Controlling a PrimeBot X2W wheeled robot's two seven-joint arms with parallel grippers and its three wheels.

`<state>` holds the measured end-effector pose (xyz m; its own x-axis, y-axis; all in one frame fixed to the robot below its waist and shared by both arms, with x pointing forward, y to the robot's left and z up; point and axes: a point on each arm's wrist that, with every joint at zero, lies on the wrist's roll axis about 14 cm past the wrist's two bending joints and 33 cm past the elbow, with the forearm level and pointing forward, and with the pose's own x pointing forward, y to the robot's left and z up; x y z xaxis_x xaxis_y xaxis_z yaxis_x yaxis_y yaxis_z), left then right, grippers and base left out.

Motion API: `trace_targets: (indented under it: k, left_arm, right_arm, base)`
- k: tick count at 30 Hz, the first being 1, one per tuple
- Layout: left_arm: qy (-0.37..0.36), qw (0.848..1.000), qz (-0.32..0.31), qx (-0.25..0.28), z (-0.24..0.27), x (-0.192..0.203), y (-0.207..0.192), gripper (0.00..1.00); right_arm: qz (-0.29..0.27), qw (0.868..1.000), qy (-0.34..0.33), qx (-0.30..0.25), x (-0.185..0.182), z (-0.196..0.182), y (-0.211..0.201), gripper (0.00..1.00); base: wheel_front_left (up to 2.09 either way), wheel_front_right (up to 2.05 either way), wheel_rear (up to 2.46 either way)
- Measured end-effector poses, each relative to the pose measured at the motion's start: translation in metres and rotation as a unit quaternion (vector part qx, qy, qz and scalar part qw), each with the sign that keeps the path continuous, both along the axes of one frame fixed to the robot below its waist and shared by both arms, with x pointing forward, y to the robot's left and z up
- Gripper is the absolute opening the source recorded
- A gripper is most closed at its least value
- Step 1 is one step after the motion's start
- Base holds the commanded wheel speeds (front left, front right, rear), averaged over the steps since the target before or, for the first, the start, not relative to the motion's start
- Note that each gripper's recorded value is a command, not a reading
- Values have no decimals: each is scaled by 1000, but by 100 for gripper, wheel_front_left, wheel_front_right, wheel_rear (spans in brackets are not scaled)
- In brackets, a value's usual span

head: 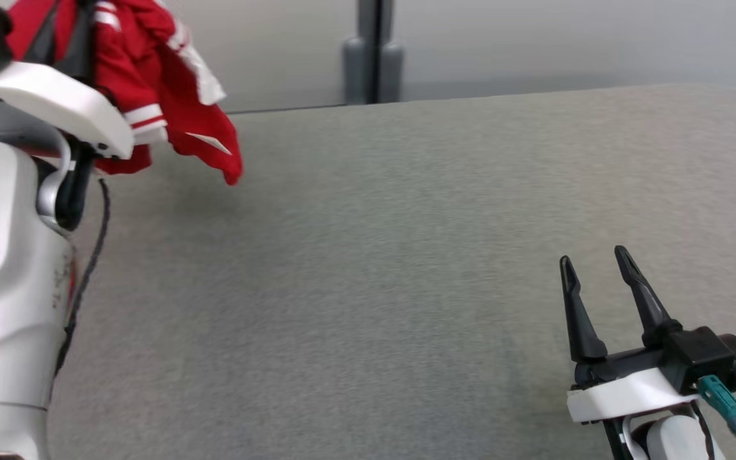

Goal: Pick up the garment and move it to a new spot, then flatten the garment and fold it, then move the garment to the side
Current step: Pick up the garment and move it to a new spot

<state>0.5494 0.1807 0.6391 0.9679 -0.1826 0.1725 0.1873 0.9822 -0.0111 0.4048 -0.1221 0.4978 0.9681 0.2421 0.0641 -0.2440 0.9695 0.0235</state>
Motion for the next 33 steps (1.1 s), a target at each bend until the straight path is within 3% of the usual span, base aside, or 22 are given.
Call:
trace_targets:
  k: [8,14,20,25,26,27,28,29,33]
  left_arm:
    - [-1,982,-188,-24,16,-13,-159,0]
    - [48,956,-289,2,-29,-35,-253,0]
    - [167,925,-339,41,-148,-71,-293,0]
    - [214,911,-348,50,-205,-87,-299,0]
    - [222,910,-347,51,-212,-90,-298,5]
    - [227,909,-347,50,-217,-93,-298,36]
    - [224,911,-344,46,-217,-93,-296,89]
    - [214,916,-336,42,-213,-92,-294,100]
    - [170,937,-304,23,-191,-87,-280,100]
  right_arm:
    - [-100,995,-15,-4,-32,15,-66,100]
    - [-163,986,-22,7,-50,22,-106,100]
    - [-184,983,3,7,-52,8,-118,100]
    - [-180,983,19,3,-42,-3,-117,100]
    - [-176,984,22,3,-41,-5,-114,100]
    - [-173,985,24,3,-40,-6,-112,100]
    - [-168,985,24,3,-38,-7,-109,100]
    - [-164,986,25,4,-38,-7,-107,100]
    - [-144,989,28,-4,-40,-10,-93,100]
  base:
    - [0,0,0]
    - [0,0,0]
    - [0,0,0]
    - [0,0,0]
    - [0,0,0]
    - [0,0,0]
    - [0,0,0]
    - [0,0,0]
    - [0,0,0]
